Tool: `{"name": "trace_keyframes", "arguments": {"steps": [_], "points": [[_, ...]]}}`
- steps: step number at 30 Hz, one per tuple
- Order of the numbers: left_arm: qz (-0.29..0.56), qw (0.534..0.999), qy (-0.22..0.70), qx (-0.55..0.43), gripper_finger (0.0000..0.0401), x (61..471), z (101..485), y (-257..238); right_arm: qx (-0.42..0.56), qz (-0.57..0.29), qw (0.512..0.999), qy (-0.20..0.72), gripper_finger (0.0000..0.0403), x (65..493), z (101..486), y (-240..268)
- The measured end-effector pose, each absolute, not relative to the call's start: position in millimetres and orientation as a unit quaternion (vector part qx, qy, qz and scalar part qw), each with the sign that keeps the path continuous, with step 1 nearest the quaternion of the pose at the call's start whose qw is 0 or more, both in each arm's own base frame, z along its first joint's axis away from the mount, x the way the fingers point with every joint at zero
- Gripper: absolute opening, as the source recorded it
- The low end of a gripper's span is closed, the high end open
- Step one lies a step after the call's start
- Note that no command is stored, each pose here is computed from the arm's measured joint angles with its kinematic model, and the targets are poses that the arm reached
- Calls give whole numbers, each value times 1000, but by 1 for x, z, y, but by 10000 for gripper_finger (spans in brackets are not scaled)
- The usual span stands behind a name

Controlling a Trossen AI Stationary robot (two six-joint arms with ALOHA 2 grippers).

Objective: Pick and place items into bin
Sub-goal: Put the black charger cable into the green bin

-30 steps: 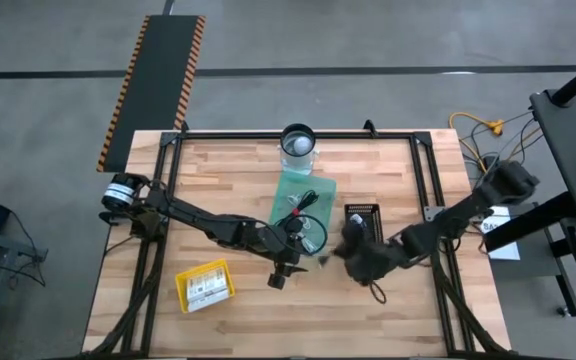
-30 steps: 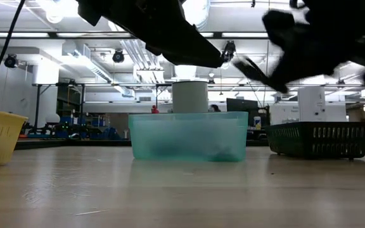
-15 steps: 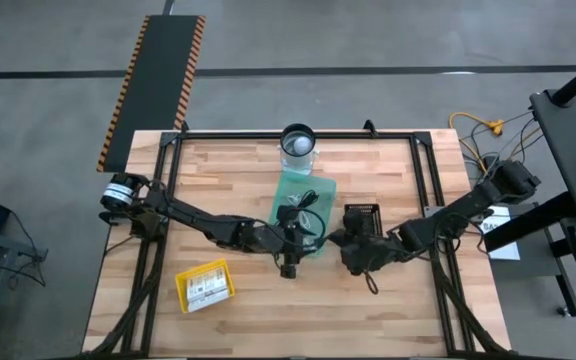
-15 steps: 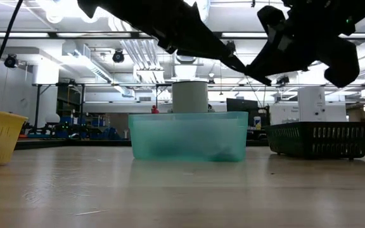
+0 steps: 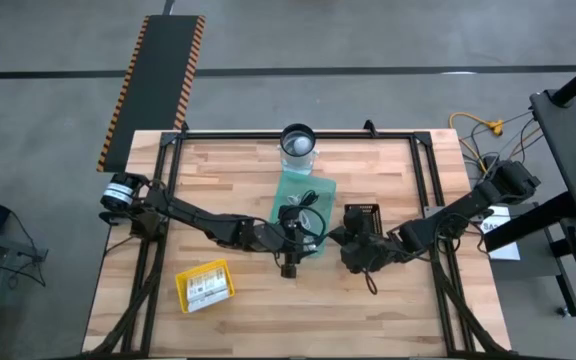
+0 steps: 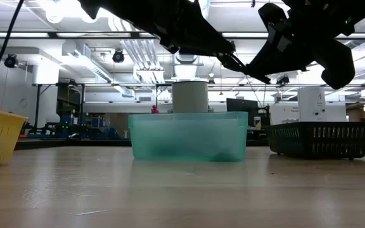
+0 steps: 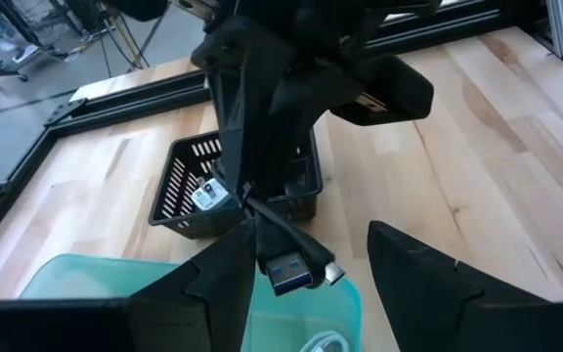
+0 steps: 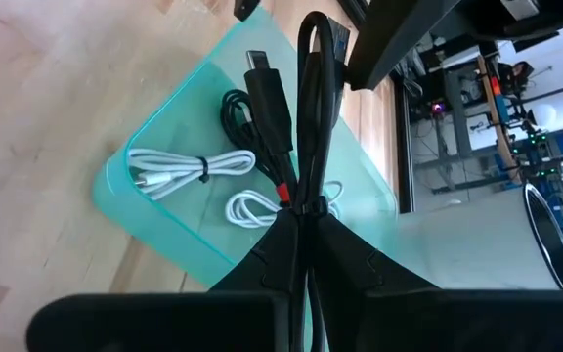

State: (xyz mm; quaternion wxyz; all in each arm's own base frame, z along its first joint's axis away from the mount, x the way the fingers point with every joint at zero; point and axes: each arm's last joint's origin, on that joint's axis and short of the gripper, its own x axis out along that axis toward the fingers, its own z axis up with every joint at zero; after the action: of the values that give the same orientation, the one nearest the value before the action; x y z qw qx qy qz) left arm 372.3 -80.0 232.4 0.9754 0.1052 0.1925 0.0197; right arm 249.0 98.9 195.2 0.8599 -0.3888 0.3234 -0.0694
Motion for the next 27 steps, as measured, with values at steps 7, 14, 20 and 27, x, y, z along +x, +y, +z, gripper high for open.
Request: {"name": "trace_keyframes", "arguments": {"steps": [7, 14, 20, 27], "points": [[43, 975, 194, 95, 180, 373, 231, -74, -391, -69, 860, 320, 13, 250, 196, 99], [70, 976, 196, 70, 156, 376, 230, -65, -398, -70, 859, 314, 13, 251, 197, 99], [68, 976, 196, 73, 69, 376, 230, -65, -399, -69, 858, 315, 13, 251, 197, 99], [75, 973, 206, 74, 39, 376, 232, -59, -390, -83, 860, 319, 13, 250, 196, 98]]}}
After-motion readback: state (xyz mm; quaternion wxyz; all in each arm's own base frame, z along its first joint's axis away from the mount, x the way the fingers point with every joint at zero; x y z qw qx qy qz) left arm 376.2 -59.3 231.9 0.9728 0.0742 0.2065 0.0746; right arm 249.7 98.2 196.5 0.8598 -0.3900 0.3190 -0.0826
